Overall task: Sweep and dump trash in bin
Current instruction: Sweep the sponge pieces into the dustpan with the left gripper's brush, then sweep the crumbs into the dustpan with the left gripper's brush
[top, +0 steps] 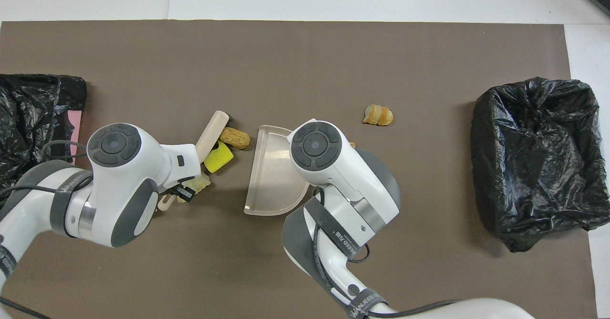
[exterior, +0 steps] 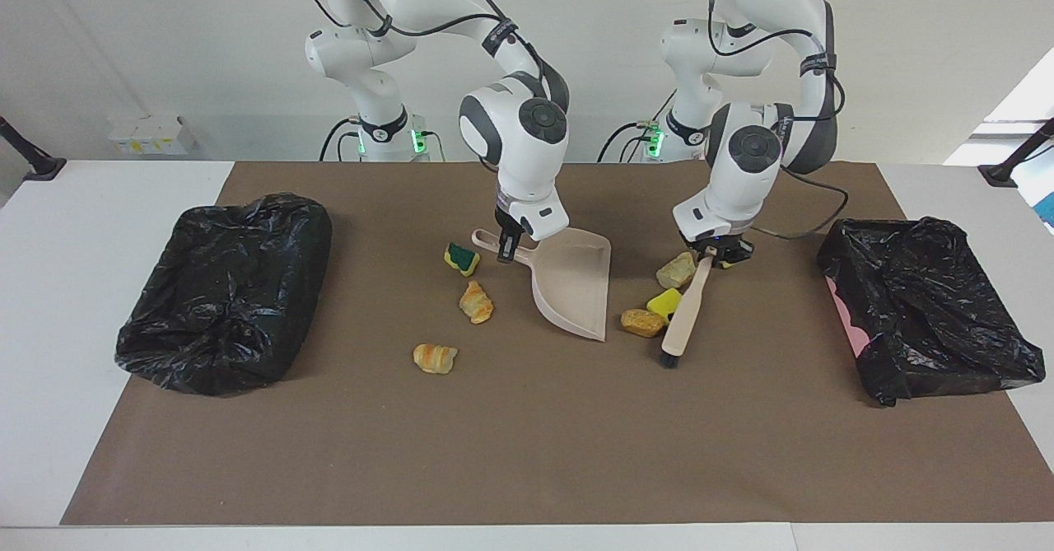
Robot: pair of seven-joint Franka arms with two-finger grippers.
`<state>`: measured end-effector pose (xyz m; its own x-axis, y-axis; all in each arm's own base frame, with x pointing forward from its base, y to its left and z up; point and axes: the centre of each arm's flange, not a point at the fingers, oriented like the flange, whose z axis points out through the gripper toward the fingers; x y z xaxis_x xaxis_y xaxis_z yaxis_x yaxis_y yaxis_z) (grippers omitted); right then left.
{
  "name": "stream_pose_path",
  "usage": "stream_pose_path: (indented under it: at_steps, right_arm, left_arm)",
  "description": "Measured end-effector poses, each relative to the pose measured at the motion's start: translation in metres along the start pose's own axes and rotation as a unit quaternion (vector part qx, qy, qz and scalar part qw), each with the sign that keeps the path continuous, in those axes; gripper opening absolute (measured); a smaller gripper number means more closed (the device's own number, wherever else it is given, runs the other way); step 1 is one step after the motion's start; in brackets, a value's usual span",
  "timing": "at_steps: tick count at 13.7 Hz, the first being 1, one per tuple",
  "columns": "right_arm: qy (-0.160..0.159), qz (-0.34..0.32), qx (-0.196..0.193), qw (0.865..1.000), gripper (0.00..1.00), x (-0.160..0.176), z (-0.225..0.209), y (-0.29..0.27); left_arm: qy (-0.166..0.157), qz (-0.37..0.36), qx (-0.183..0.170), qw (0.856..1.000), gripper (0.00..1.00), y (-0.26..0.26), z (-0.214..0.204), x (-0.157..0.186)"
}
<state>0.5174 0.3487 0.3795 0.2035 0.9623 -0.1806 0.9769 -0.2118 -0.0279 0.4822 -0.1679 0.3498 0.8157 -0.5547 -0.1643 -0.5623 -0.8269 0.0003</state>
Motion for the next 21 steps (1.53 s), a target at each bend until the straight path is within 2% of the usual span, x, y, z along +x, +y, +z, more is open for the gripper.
stream_pose_path:
  at_steps: [5, 8, 11, 14, 16, 18, 21]
  right_arm:
    - [0.0, 0.003, 0.002, 1.0, 0.32, -0.005, 0.017, 0.001]
    - [0.003, -0.018, 0.001, 1.0, 0.32, -0.009, 0.023, 0.004]
    - [0.004, -0.066, 0.001, 0.998, 0.32, -0.011, 0.023, 0.007]
    - [0.004, -0.109, 0.0, 0.994, 0.32, -0.009, 0.022, 0.004]
    - [0.004, -0.127, -0.001, 0.992, 0.32, -0.007, 0.021, 0.003]
    - [0.005, -0.133, -0.002, 0.991, 0.32, -0.005, 0.021, 0.001]
    - [0.005, -0.145, -0.005, 0.989, 0.32, 0.005, 0.018, -0.01]
  left_arm:
    - [-0.007, 0.059, -0.047, 0.997, 0.26, 0.1, -0.005, -0.005]
    - [-0.021, 0.066, -0.064, 0.996, 0.26, 0.124, -0.016, -0.009]
    - [-0.02, -0.007, -0.073, 0.997, 0.26, 0.111, -0.03, -0.011]
    - [-0.02, -0.112, -0.077, 0.991, 0.26, 0.098, -0.049, -0.021]
    - [-0.043, -0.182, -0.077, 0.979, 0.26, 0.088, -0.066, -0.04]
    - [-0.068, -0.242, -0.058, 0.966, 0.26, 0.077, -0.075, -0.062]
    - [-0.09, -0.31, -0.032, 0.946, 0.26, 0.054, -0.056, -0.094]
